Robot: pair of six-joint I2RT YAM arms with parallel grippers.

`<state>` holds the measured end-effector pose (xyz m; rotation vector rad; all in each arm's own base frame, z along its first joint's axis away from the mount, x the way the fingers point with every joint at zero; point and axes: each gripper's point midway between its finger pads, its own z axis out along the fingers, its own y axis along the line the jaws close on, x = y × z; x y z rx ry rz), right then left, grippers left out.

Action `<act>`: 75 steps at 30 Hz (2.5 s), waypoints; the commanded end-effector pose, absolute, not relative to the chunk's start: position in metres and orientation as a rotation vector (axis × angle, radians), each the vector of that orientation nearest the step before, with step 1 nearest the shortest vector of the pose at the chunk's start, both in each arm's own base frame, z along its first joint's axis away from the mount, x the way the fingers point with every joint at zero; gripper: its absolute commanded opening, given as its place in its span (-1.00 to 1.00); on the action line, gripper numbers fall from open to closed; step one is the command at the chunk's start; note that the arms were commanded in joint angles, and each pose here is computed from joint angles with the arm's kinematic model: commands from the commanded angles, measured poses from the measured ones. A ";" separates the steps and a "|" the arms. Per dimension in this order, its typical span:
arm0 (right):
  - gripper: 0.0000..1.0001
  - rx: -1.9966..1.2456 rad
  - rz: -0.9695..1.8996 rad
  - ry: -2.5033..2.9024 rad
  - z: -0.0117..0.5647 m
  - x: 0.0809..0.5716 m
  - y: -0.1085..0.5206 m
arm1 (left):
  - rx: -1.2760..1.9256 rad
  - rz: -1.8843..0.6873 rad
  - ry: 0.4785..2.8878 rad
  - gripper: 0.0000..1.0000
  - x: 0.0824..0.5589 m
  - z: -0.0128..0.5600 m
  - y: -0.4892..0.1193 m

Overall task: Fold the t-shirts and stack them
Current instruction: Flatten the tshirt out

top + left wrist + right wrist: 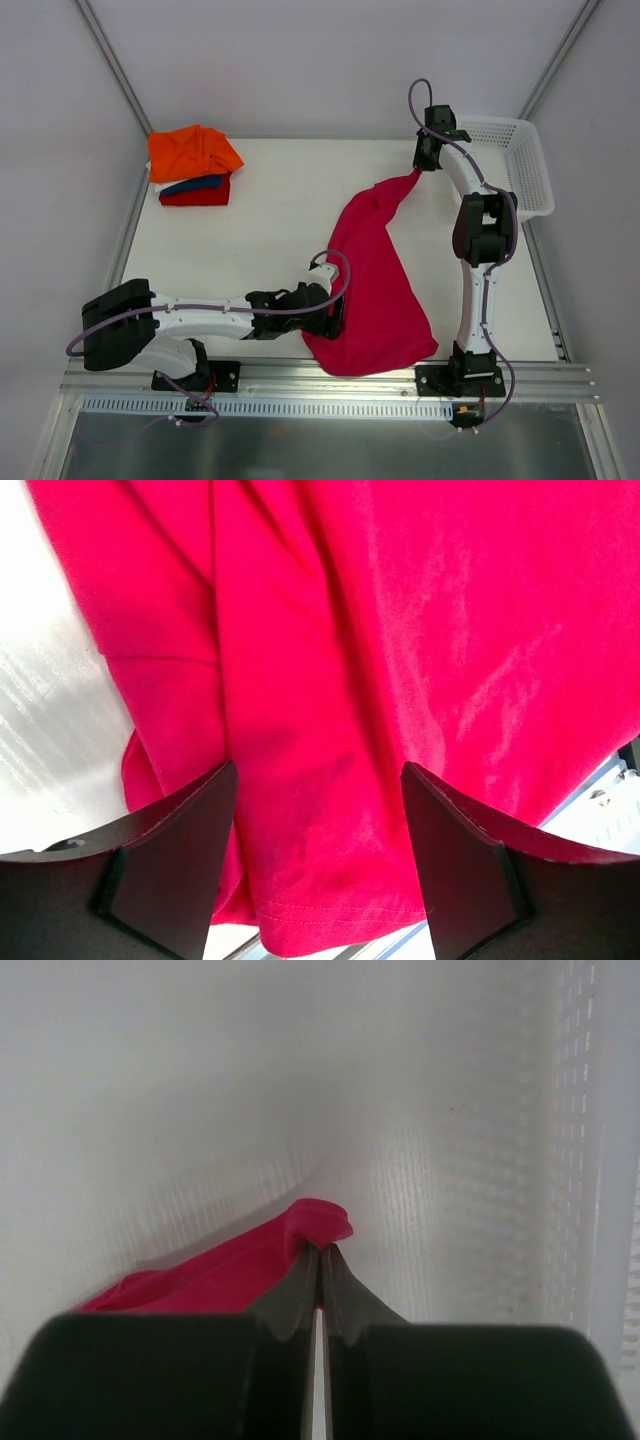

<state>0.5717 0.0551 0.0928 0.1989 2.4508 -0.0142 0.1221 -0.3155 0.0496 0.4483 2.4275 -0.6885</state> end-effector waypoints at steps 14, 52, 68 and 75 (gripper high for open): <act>-0.99 0.204 0.032 2.403 0.120 0.571 0.058 | 0.402 -0.641 2.419 0.35 0.127 0.049 -0.307; -0.99 0.242 0.024 2.300 0.163 0.567 0.052 | 0.050 0.097 1.970 -1.00 0.247 0.249 -0.120; -0.99 0.202 0.090 1.803 0.422 0.486 0.043 | -0.107 0.258 1.726 -1.00 0.236 0.370 -0.031; -0.99 0.138 0.117 1.508 0.546 0.380 0.041 | -0.148 0.240 1.615 -1.00 0.216 0.431 -0.004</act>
